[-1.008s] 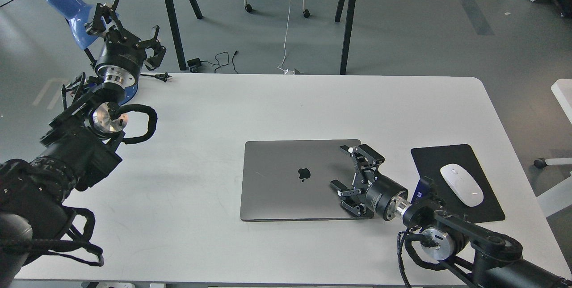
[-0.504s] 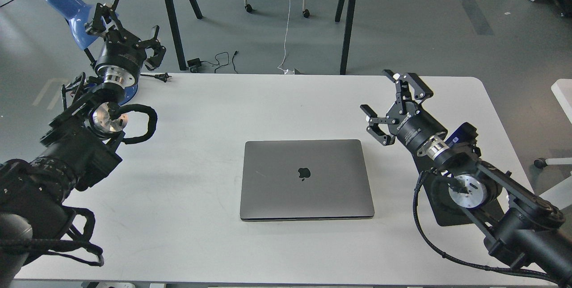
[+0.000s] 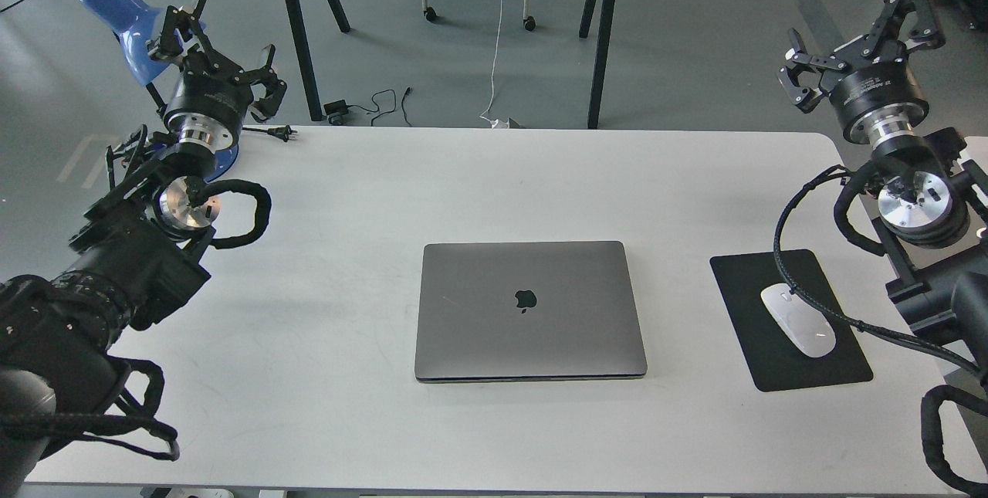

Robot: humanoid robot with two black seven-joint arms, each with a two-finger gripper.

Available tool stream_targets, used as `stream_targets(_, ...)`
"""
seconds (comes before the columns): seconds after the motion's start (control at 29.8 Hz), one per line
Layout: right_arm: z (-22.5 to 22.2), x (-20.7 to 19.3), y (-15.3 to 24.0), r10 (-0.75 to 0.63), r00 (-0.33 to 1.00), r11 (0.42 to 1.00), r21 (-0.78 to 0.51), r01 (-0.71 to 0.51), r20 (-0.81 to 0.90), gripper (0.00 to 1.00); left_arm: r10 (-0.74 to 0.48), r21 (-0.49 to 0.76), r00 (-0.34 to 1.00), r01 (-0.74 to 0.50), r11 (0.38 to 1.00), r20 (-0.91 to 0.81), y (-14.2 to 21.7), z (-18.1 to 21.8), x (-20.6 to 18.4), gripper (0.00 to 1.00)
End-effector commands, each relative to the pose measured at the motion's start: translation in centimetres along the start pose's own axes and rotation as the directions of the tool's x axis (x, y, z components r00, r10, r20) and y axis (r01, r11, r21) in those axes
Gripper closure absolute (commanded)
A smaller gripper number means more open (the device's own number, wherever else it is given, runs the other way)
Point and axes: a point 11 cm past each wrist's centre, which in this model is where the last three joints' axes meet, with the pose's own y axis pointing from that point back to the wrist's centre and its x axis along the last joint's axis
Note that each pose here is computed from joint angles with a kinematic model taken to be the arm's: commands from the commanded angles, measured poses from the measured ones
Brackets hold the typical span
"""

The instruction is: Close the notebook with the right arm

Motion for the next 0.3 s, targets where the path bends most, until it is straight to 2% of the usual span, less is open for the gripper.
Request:
stream_targets(0.0, 0.6, 0.0, -0.1, -0.001, 0.999, 1.0, -0.013, 0.001, 0.032, 0.0, 0.0, 0.0, 1.0, 0.0, 1.0, 0.001, 0.0, 0.1, 0.0, 0.0)
stream_targets(0.27, 3.4, -0.3, 0.4, -0.014, 1.0, 0.995, -0.094, 0.013, -0.005, 0.0, 0.001, -0.001, 1.0, -0.001, 1.0, 0.004, 0.0, 0.1, 0.1, 0.0)
